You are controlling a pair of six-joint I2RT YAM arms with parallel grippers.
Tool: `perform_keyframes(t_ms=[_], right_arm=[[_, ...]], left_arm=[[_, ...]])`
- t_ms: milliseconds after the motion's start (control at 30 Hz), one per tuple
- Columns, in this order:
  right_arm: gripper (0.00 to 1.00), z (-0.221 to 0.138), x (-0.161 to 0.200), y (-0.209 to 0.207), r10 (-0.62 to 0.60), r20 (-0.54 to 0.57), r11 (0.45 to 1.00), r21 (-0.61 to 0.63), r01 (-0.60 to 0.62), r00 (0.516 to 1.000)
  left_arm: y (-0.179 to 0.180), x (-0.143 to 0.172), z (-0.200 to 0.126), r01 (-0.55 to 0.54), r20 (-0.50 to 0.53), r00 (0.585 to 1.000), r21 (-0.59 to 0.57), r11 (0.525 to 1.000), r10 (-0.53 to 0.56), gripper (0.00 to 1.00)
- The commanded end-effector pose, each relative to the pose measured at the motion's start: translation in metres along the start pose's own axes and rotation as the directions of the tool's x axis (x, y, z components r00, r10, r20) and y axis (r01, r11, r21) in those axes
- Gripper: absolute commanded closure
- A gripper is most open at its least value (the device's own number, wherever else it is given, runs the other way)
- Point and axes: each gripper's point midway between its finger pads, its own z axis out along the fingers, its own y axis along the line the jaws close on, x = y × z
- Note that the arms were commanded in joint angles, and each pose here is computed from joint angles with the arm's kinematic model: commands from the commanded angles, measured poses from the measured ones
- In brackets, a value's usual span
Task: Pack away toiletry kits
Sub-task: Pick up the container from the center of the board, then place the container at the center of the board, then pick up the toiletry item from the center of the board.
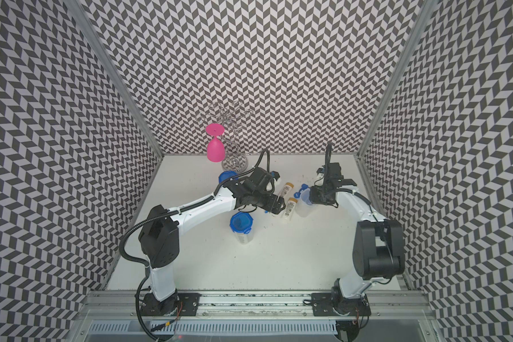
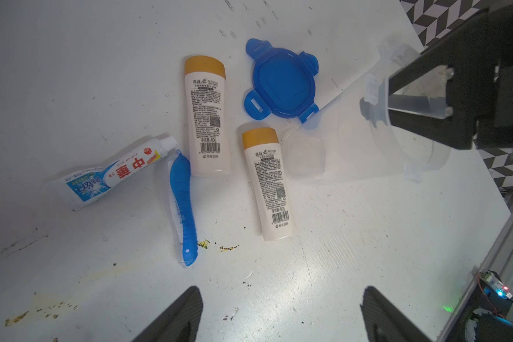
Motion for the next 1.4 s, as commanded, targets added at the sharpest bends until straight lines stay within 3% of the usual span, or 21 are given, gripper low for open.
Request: perform_keyframes(t_ms=[0,267,367,533,700,1033,1367], right_arm=[[0.74,-0.011,-0.018,0.002,-0.056,0.055,0.998,0.041,0.054,0.997],[0.96,-0.026,0.003,0.0,-0.072,0.043,0.994,0.082,0.069,0.996],[0.99,-0.032,0.015,0.002,-0.073,0.03,0.994,0.081,0.071,0.997],[1.0,-0.05,0.034,0.003,-0.079,0.002,0.992,0.101,0.079,0.997],[1.0,-0.079,0.032,0.02,-0.067,0.075,0.995,0.074,0.062,0.995],[1.0,-0.089,0.065,0.045,-0.002,0.005,0.999,0.037,0.002,1.0],[1.0,-0.089,0.106,0.05,0.045,-0.043,0.998,0.04,-0.043,0.998]], left_arm=[[-0.001,-0.008,0.005,-0.023,0.028,0.999,-0.015,1.0,0.024,0.18],[0.002,-0.009,0.012,-0.04,0.012,0.999,-0.026,0.999,0.04,0.19],[0.003,-0.01,0.018,-0.052,-0.008,0.999,-0.034,0.998,0.052,0.19],[0.009,-0.006,0.034,-0.05,-0.043,0.998,-0.055,0.997,0.047,0.19],[0.012,0.0,0.056,-0.036,-0.07,0.997,-0.054,0.998,0.032,0.19],[-0.003,0.005,0.1,-0.043,-0.1,0.994,-0.011,0.999,0.041,0.2],[0.02,0.033,0.142,-0.128,-0.165,0.981,-0.143,0.981,0.104,0.26]])
